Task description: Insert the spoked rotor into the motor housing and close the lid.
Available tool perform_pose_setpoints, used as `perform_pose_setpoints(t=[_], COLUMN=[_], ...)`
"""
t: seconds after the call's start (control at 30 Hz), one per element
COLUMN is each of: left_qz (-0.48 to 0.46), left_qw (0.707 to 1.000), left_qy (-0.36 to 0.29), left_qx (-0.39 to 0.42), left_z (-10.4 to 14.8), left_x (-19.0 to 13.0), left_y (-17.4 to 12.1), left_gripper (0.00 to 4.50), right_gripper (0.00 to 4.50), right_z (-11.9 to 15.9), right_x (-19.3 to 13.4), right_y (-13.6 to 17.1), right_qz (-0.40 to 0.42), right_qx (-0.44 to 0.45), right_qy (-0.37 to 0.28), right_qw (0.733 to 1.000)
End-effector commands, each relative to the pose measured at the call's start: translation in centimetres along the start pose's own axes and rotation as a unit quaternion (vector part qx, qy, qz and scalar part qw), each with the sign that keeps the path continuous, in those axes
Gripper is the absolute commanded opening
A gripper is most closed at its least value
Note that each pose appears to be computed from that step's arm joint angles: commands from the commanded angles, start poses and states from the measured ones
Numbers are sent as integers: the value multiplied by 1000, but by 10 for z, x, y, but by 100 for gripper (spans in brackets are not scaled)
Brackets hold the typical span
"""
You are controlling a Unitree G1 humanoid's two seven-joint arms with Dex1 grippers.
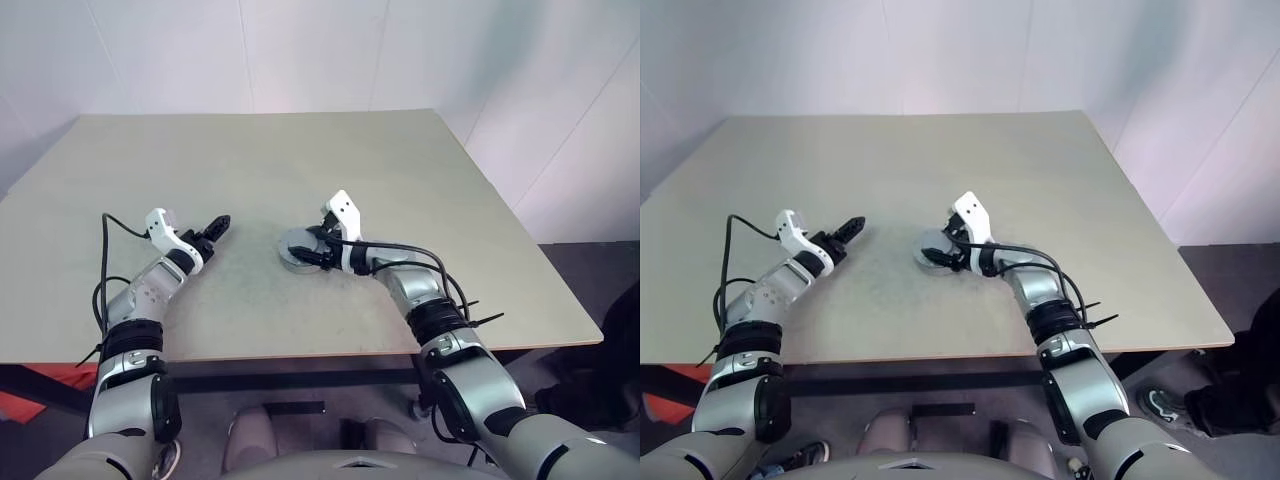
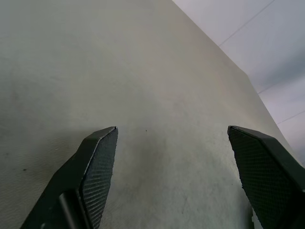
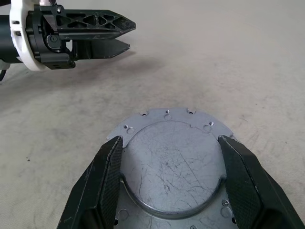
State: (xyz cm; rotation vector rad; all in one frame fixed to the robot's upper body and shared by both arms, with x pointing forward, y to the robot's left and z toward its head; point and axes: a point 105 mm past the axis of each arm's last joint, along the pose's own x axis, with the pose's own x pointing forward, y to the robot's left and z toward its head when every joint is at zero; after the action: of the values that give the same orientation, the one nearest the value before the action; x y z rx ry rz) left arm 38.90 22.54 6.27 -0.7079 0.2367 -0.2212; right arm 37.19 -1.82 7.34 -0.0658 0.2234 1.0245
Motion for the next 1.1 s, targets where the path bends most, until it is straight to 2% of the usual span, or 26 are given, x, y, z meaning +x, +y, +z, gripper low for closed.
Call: perform_pose_setpoints(t=[0.03, 0.6, 1.1], left_qz=[-15, -10, -10], left_qw=[1000, 1000, 1000], left_qy=[-16, -17, -16], left_qx=[13, 10, 10], left_z=[12, 11, 9], left_x=[1, 0, -1], left_y=[-9, -6, -6], left_gripper=[393, 393, 393], right_gripper=[306, 306, 306], right_z=[29, 5, -1], right_x=[-3, -3, -6], right_y=[-3, -4, -3], right_qz=[-3, -8, 0], right_qx=[-30, -53, -38], right_qy=[-40, 15, 20], right_qw=[999, 998, 999])
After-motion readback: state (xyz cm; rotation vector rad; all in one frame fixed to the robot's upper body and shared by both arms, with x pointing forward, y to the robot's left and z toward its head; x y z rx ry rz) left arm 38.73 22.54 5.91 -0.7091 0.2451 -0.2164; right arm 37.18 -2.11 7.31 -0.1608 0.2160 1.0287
